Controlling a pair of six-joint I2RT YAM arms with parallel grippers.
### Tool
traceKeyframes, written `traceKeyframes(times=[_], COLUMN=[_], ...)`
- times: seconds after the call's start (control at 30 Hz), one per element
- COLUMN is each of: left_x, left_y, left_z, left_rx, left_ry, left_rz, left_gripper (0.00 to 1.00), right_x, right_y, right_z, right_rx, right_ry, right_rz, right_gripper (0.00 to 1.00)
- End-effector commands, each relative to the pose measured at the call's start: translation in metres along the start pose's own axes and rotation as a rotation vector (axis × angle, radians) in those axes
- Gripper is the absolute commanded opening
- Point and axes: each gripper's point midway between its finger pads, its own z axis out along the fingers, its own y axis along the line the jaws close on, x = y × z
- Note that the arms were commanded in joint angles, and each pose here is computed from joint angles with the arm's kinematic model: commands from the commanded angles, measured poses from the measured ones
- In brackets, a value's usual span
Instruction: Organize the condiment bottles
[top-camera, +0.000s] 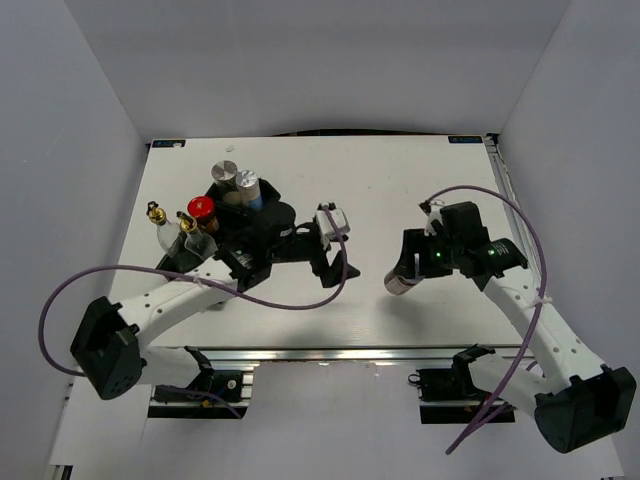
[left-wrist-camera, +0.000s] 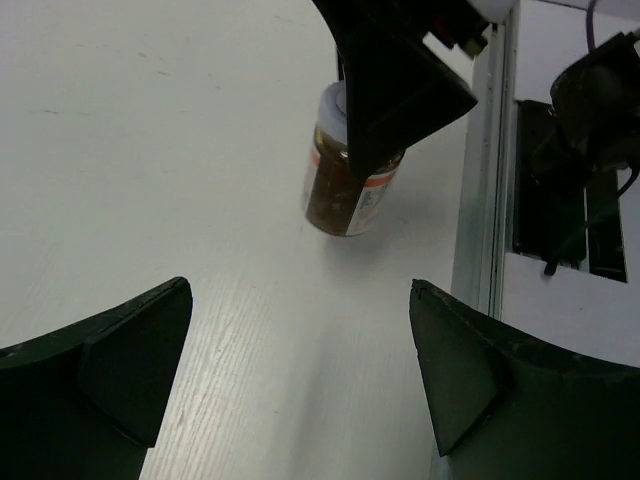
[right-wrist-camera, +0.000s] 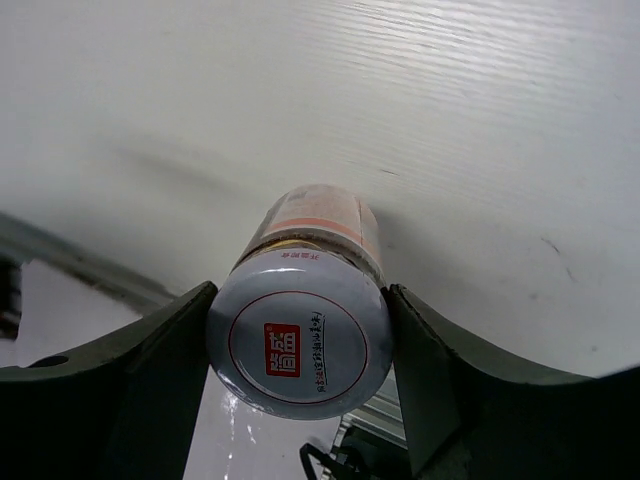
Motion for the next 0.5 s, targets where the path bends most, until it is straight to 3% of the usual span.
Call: traceKeyframes(times=[0.0,0.17,0.47], left_x=[-0.002,0.008,0.014], left_y=[-0.014,-0.049,-0.073], left_z=[0.012,0.029,0.039], left_rx=[0.122,0.356,0.459], left_ry=[-0.052,-0.086,-0.105], left_rz=[0.119,0.097,0.127], left_gripper=[0.98,0.98,0.98], right_x=[-0.035,-0.033,-0.044], right_y=[0.06,0.108,0.142], right_z=[-0.025,-0.041,-0.06], right_rx=[-0.223,-0.424,-0.523], right_ry=[-0.103,-0.103,-0.147], right_rz=[-0.182,-0.316,-0.413], right_gripper=[0.07,0.07,0.06])
